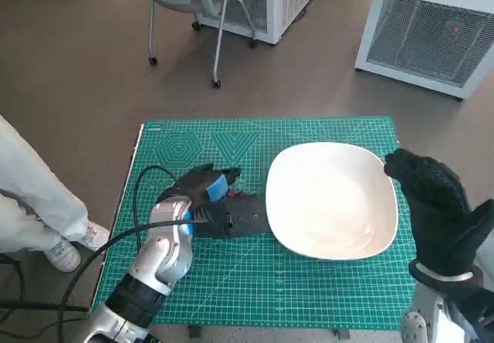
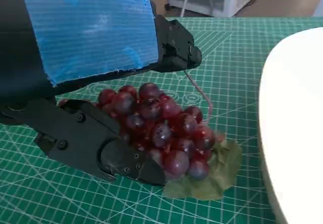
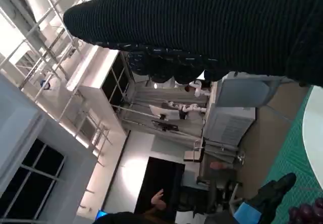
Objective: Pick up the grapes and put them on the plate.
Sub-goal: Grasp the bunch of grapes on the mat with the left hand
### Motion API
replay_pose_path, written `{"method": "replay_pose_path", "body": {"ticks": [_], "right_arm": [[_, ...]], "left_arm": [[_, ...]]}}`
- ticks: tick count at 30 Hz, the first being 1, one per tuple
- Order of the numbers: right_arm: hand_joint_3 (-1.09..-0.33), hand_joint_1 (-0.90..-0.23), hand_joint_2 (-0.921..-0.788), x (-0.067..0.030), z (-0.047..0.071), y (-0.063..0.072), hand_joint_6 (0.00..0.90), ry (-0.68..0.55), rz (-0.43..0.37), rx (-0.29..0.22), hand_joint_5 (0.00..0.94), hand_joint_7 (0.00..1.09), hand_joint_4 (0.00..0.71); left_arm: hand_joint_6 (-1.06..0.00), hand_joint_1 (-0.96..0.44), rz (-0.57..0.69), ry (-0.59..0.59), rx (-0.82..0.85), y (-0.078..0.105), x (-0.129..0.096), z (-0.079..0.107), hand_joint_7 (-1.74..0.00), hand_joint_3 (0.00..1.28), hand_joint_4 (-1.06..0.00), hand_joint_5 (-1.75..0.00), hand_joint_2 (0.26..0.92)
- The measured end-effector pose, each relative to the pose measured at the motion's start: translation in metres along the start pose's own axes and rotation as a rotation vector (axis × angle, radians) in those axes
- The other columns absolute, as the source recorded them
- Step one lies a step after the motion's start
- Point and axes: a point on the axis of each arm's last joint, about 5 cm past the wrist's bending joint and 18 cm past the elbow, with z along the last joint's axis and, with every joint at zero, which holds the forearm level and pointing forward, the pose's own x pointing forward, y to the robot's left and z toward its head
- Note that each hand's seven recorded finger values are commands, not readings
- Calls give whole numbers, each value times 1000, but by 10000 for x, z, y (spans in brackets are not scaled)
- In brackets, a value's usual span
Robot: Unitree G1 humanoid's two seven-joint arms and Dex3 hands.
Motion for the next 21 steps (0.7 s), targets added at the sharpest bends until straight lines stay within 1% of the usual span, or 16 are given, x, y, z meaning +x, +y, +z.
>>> {"method": "replay_pose_path", "body": {"ticks": [14,21], "right_arm": [[-576,-415,-921,-3,-6,1,202,6,2,-4,424,888,444],[-575,-417,-921,-2,-10,3,202,8,0,-4,425,889,443]], "left_arm": [[-300,-347,-57,33,4,-25,17,-11,0,1,-135,0,762],[-284,-352,-81,49,0,-53,66,-53,0,1,-133,0,762]]}}
